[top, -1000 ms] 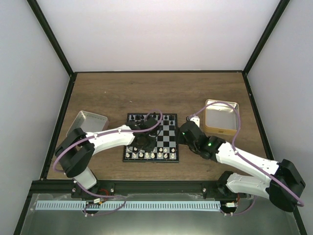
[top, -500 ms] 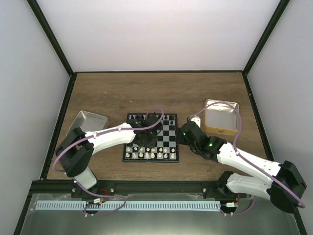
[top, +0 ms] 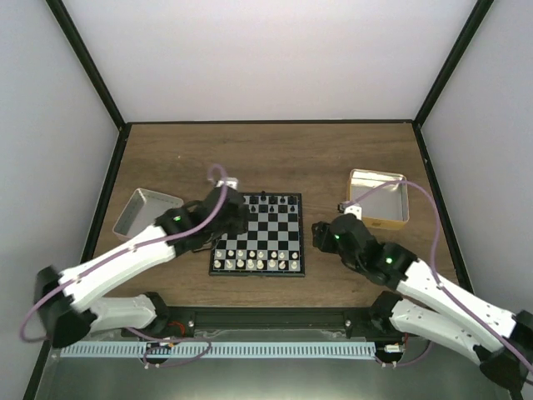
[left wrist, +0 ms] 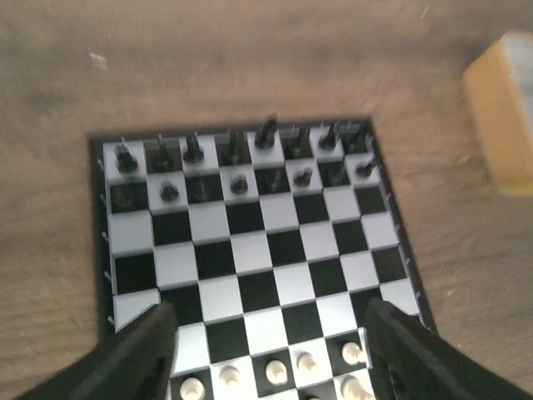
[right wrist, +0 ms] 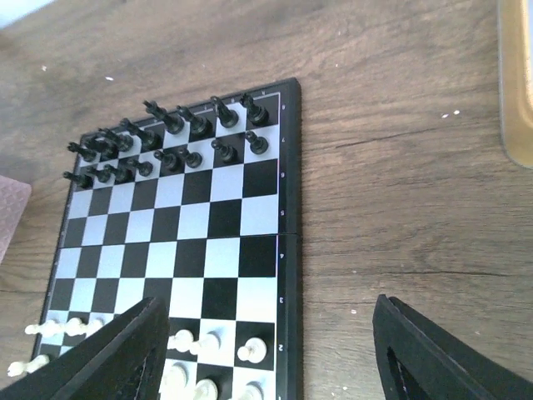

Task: Set up the chess pieces on the board
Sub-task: Place the chess piece on the chessboard, then reset both arms

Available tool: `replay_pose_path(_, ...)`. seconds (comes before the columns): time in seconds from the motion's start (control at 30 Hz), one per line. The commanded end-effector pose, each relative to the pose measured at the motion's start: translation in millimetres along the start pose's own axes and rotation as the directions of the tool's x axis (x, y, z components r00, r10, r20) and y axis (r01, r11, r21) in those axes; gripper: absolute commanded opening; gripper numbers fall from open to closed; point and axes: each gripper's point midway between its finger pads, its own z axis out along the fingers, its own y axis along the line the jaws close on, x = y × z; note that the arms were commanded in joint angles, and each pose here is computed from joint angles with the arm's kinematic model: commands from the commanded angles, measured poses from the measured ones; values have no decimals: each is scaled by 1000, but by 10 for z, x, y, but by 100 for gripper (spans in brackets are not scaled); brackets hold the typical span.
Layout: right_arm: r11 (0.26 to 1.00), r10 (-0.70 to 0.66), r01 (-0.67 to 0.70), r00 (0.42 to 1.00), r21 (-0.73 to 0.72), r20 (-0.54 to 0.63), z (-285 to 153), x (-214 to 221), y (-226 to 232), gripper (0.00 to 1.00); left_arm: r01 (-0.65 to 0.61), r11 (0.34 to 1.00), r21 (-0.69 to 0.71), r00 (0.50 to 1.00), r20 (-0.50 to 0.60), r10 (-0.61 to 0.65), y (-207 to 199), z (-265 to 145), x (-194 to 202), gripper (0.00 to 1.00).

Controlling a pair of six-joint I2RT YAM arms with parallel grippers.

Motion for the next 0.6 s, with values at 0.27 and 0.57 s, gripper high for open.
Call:
replay_pose_path(0.27,995,-4,25,975,-93,223,-957,-664,16,86,98,982,164,834,524,-171,551,-1432,-593,100)
replay_pose_path(0.57,979,-87,161,881,-122,466,-1765,-1293,116,94,189,964,187,679,685,-266,1087,-2213,-658,100)
